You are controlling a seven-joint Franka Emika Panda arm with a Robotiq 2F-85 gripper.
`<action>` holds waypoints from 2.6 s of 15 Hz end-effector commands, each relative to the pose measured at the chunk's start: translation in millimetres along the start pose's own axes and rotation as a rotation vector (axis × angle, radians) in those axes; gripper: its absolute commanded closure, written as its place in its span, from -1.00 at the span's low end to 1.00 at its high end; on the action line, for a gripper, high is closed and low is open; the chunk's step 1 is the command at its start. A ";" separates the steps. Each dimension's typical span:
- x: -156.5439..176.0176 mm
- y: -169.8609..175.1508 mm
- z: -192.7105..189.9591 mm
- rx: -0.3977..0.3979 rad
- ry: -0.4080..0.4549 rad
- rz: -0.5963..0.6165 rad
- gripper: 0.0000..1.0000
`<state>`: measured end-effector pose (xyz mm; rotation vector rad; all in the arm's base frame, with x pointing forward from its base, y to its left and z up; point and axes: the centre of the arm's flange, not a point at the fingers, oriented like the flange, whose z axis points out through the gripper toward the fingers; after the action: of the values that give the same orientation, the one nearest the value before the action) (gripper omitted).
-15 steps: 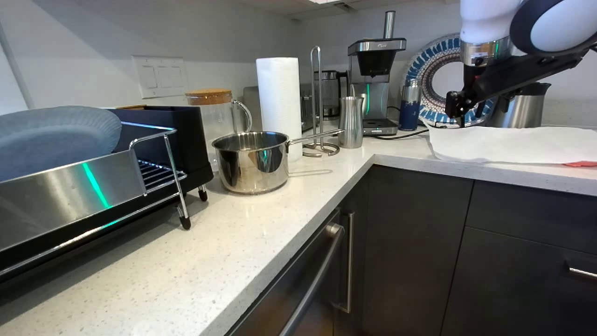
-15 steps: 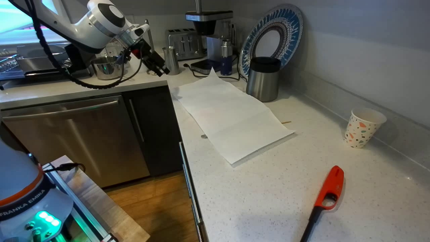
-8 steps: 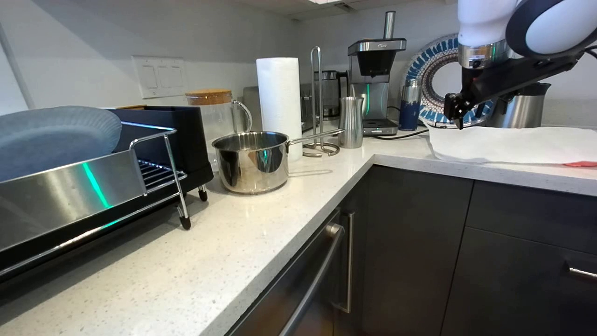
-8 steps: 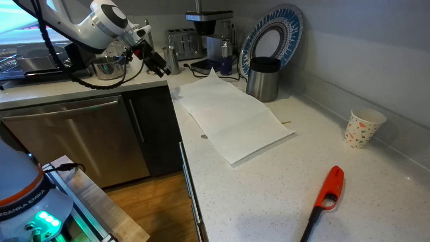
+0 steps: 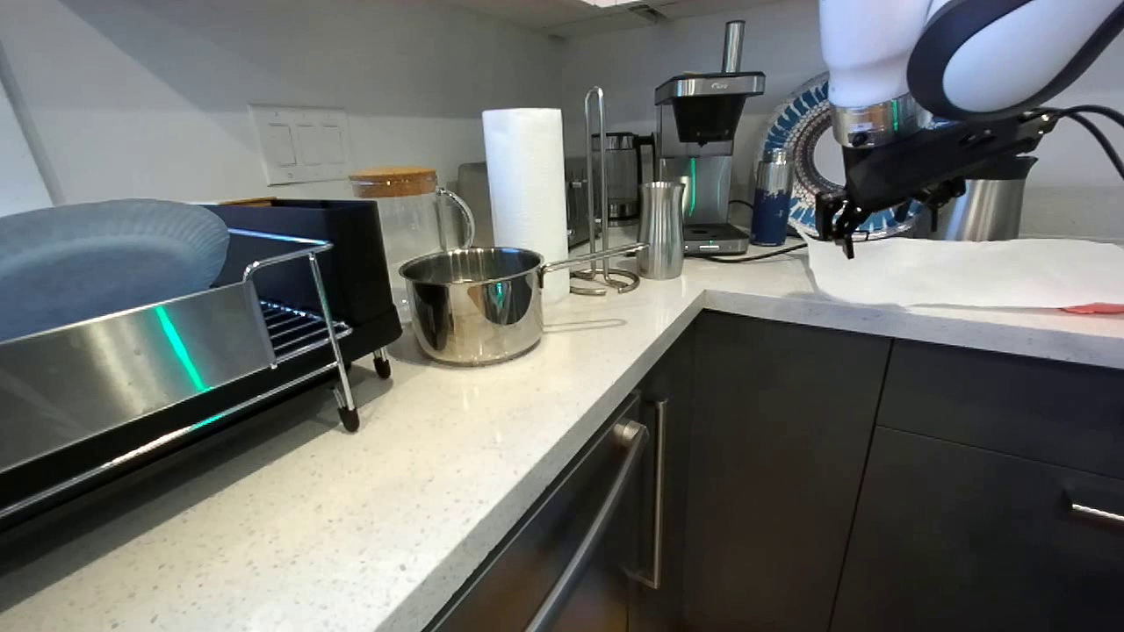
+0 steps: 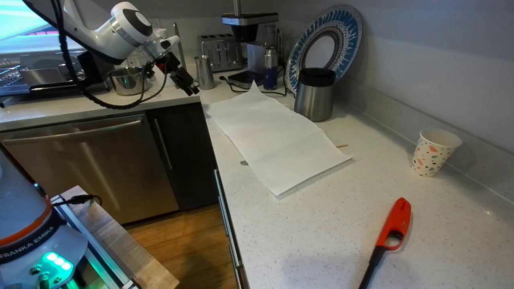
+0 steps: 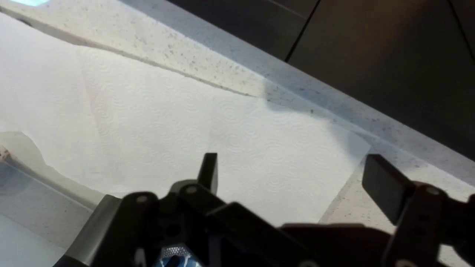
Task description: Move the paper towel to the left
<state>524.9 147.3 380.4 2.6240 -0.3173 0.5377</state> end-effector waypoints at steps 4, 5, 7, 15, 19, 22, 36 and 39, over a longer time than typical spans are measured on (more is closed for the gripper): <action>12.2 -61.5 26.3 -0.027 0.003 0.164 -1.00; 15.6 -64.7 28.8 -0.029 0.004 0.183 -1.00; 22.3 -69.6 34.8 -0.033 0.018 0.215 -1.00; 37.5 -81.4 61.1 -0.109 0.050 0.294 -1.00; 36.3 -83.4 72.1 -0.147 0.051 0.283 -1.00; 37.5 -80.3 78.7 -0.175 0.053 0.274 -0.99; 43.3 -80.7 92.0 -0.204 0.031 0.267 -0.59; 41.9 -81.0 91.1 -0.186 0.018 0.263 -0.80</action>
<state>614.0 168.6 299.0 2.4074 -0.6917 0.6007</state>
